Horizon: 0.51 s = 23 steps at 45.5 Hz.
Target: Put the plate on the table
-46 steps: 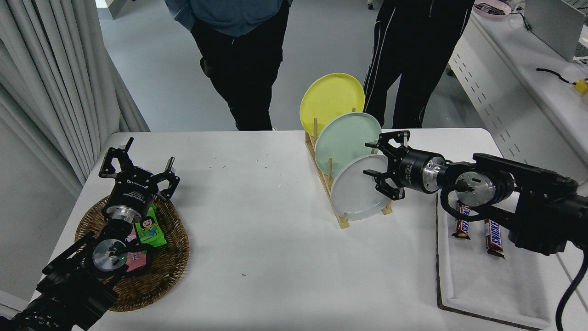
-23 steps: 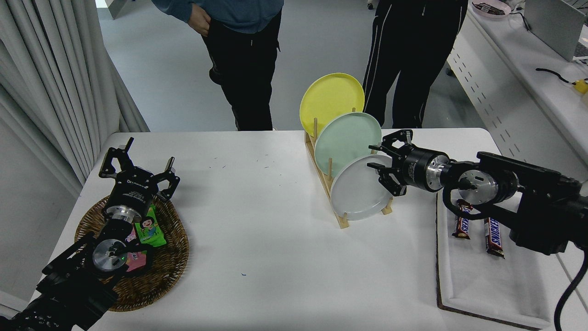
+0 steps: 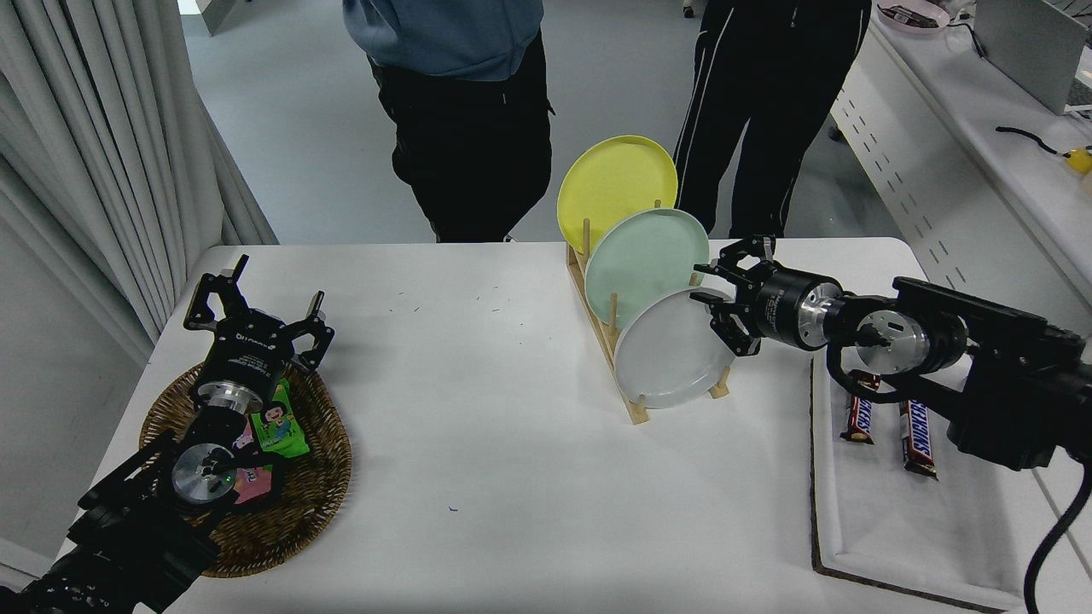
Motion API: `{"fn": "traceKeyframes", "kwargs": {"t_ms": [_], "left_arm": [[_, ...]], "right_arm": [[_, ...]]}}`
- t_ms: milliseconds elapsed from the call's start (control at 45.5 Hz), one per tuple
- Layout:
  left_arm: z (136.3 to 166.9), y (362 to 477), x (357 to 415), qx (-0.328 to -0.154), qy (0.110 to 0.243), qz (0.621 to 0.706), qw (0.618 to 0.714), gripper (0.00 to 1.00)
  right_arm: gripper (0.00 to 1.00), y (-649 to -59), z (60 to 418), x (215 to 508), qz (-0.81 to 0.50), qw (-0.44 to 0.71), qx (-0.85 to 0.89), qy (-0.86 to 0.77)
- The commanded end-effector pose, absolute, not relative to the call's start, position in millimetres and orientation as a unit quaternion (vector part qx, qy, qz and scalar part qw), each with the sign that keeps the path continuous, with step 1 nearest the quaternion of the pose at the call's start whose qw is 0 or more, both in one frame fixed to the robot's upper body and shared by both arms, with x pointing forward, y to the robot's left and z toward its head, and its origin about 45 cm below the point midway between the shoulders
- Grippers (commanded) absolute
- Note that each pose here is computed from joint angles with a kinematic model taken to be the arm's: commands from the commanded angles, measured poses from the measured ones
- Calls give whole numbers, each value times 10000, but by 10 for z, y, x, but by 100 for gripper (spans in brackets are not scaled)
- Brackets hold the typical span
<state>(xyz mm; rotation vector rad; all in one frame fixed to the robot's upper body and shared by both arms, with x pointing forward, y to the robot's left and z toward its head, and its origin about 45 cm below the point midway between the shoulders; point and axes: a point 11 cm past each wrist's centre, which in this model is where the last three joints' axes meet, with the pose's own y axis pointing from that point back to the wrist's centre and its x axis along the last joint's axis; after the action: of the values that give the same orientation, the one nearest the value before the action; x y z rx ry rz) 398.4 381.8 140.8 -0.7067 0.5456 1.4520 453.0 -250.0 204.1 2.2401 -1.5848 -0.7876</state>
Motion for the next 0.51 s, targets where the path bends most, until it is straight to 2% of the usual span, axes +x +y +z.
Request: {"fn": "traceKeyframes", "kwargs": {"t_ms": [0,484], "left_arm": [[1408,3819,3984,-3123,2407,6413,6582,100],[1407,3818,3985,-3118,2412,6411,6584,100]], "right_arm": [[23,-2515,2036,4539,-2749,1430,7743,-5518],[13,-2520,2020,4530,-2798,1468,7725,-5508]]}}
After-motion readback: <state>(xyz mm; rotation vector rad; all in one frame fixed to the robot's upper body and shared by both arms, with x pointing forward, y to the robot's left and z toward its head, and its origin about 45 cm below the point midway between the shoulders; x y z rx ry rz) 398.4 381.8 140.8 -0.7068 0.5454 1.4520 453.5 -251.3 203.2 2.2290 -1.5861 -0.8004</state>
